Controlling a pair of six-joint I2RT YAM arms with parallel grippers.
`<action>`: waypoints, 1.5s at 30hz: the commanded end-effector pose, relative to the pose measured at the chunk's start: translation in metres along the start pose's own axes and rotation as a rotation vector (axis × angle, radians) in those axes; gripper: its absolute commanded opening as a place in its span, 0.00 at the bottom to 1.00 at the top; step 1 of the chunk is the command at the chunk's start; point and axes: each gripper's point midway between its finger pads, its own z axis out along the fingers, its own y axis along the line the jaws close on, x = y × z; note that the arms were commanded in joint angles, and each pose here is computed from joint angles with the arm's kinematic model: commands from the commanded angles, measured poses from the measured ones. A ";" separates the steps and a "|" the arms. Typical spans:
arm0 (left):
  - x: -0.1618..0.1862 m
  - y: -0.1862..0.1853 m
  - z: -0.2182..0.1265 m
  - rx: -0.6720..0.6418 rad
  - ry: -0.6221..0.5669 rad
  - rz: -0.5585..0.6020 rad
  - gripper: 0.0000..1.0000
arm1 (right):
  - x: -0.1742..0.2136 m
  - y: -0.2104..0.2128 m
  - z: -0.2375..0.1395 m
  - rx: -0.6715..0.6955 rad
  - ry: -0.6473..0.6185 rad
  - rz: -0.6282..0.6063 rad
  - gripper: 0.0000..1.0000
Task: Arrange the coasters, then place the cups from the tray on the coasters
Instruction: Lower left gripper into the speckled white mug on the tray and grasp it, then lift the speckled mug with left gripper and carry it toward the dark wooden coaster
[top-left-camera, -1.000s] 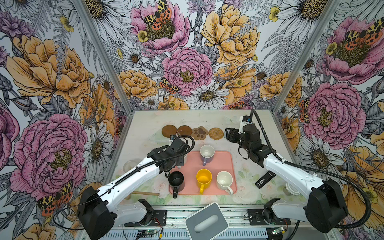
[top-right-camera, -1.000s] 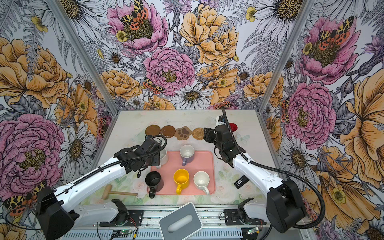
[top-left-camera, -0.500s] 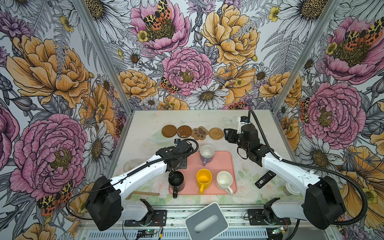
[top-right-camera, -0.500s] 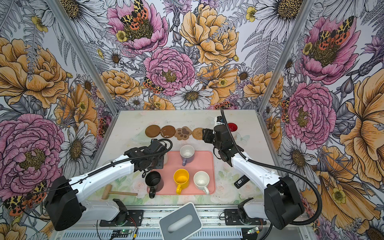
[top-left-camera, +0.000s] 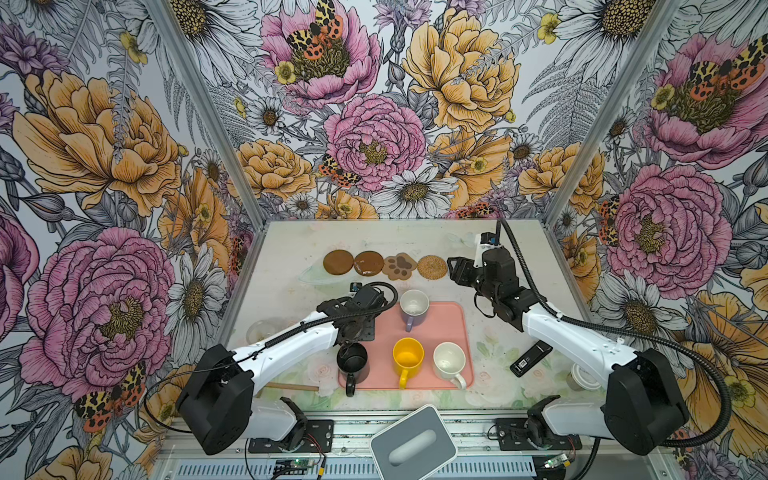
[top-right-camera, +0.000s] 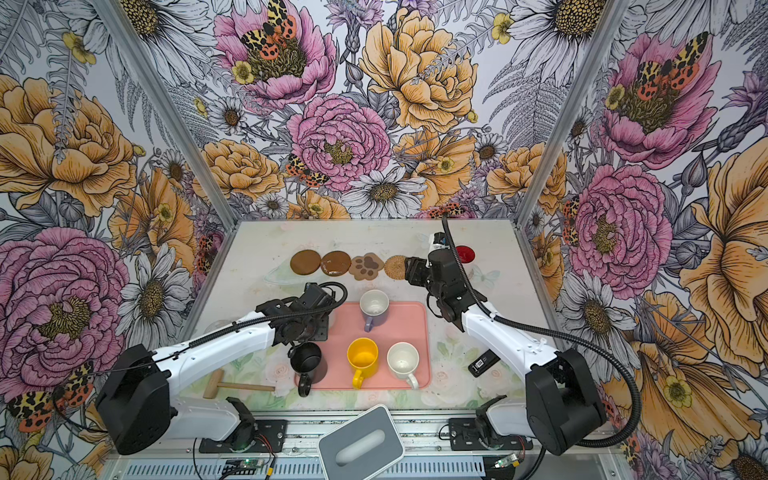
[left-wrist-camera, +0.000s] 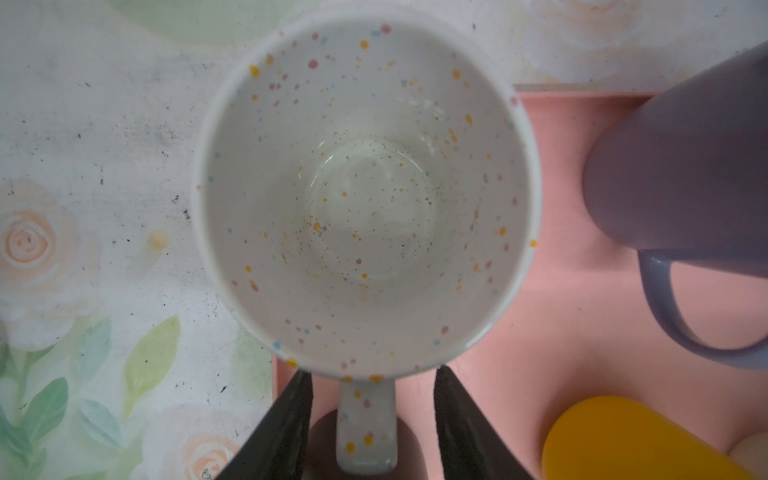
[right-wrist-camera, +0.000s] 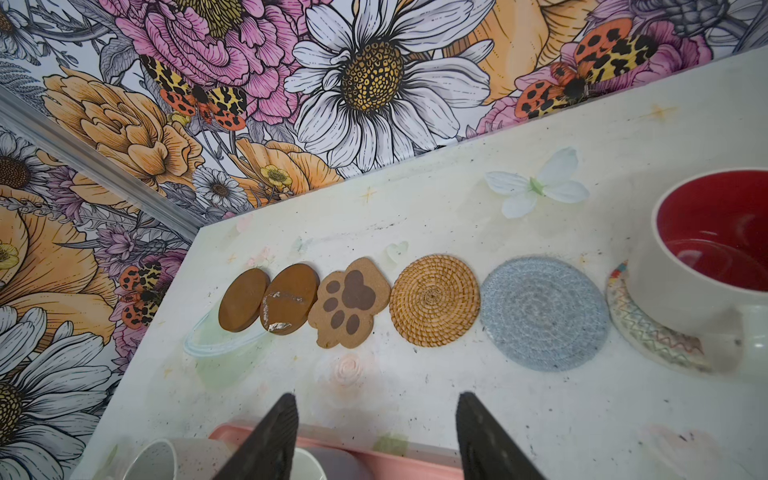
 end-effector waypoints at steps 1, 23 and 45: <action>-0.004 -0.004 0.006 0.027 -0.010 -0.042 0.47 | -0.007 0.001 0.001 -0.016 -0.022 0.014 0.63; 0.001 0.003 0.029 0.016 0.013 -0.070 0.19 | -0.004 -0.002 0.006 -0.012 -0.005 0.027 0.63; -0.027 0.010 -0.004 0.035 -0.139 -0.133 0.00 | -0.002 -0.006 0.008 -0.009 0.008 0.035 0.63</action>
